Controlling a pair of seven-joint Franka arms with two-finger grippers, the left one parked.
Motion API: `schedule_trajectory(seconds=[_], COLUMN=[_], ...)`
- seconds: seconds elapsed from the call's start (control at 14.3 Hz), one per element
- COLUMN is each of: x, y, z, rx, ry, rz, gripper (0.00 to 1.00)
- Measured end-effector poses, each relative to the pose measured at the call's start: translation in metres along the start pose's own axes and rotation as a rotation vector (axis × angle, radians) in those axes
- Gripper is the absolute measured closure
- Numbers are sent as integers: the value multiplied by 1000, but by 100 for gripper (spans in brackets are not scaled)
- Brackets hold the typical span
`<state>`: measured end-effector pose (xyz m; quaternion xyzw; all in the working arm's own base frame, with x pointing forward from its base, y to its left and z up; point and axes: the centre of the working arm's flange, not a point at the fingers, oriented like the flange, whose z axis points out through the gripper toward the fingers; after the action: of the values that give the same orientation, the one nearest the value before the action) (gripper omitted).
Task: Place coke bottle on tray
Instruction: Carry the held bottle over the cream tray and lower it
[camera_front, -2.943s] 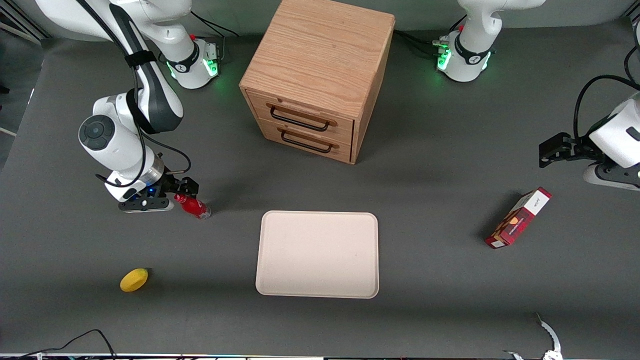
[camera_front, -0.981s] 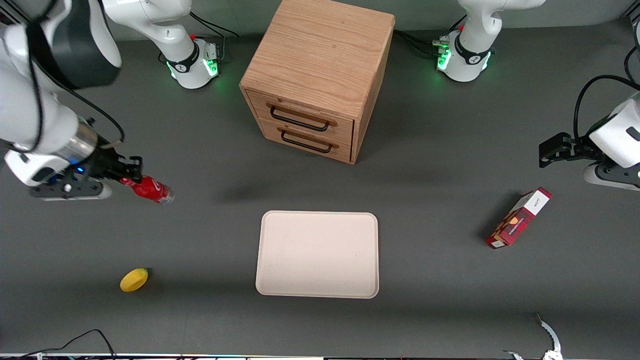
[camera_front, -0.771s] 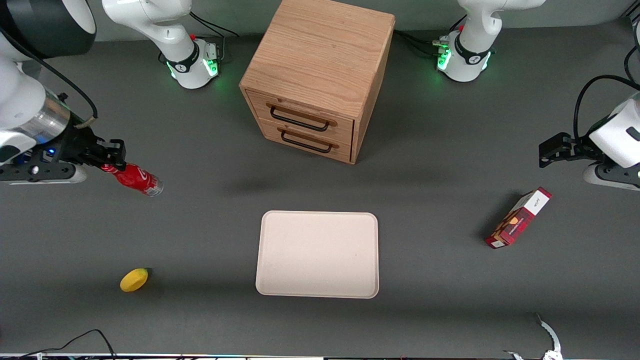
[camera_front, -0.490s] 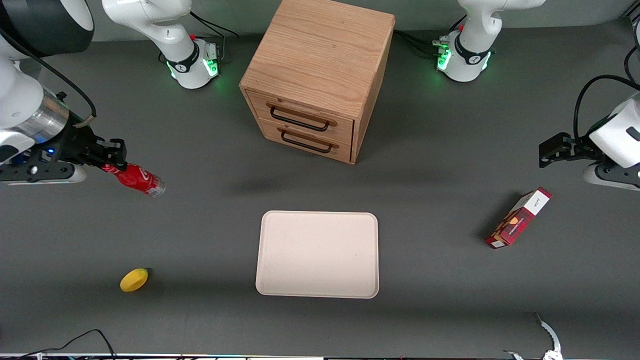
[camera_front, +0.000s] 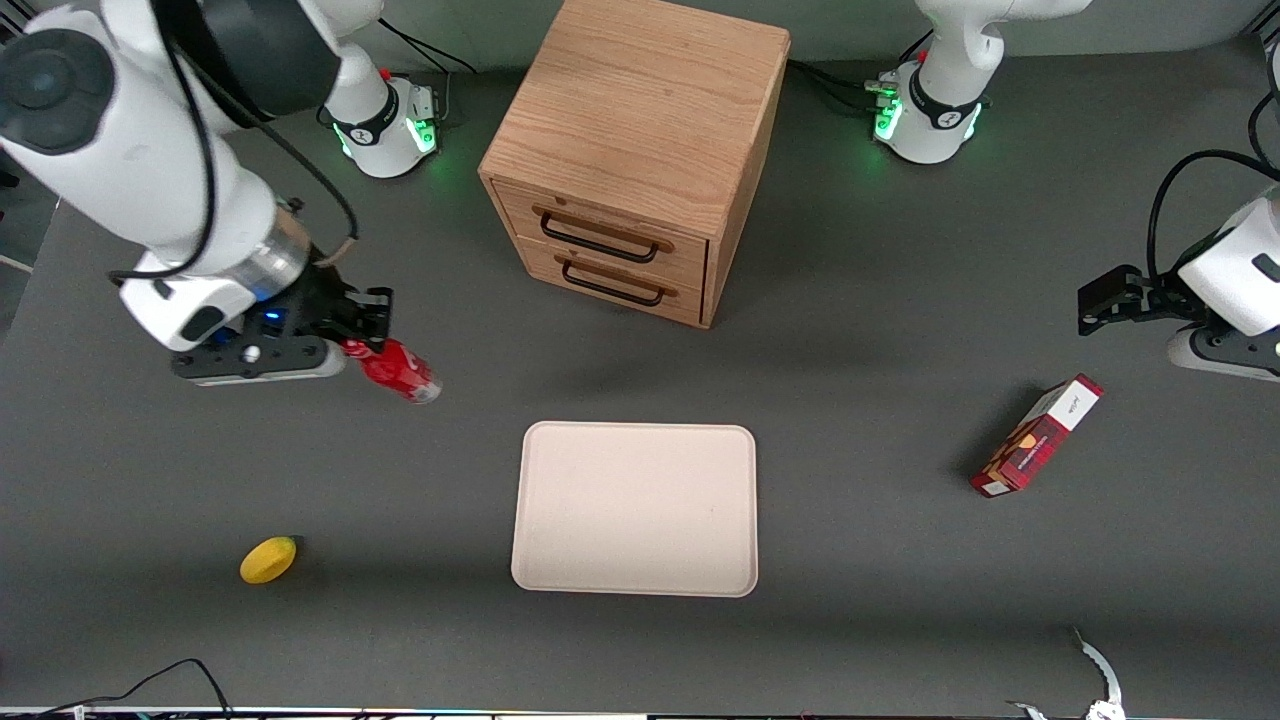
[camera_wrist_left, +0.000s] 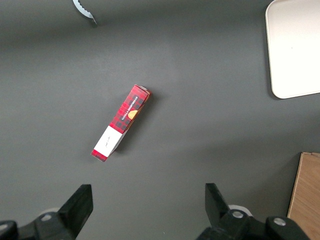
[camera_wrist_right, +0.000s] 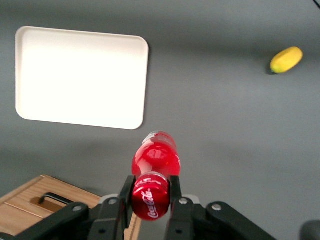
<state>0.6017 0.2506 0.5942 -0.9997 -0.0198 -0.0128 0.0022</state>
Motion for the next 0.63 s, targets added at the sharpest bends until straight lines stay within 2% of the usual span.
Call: schedule_trajectory(seconds=[0.35, 0.63], x=[28, 55], y=[-53, -65], z=[28, 59], rx=[30, 62], ry=[36, 97], rz=[1, 2], gripper=[69, 69])
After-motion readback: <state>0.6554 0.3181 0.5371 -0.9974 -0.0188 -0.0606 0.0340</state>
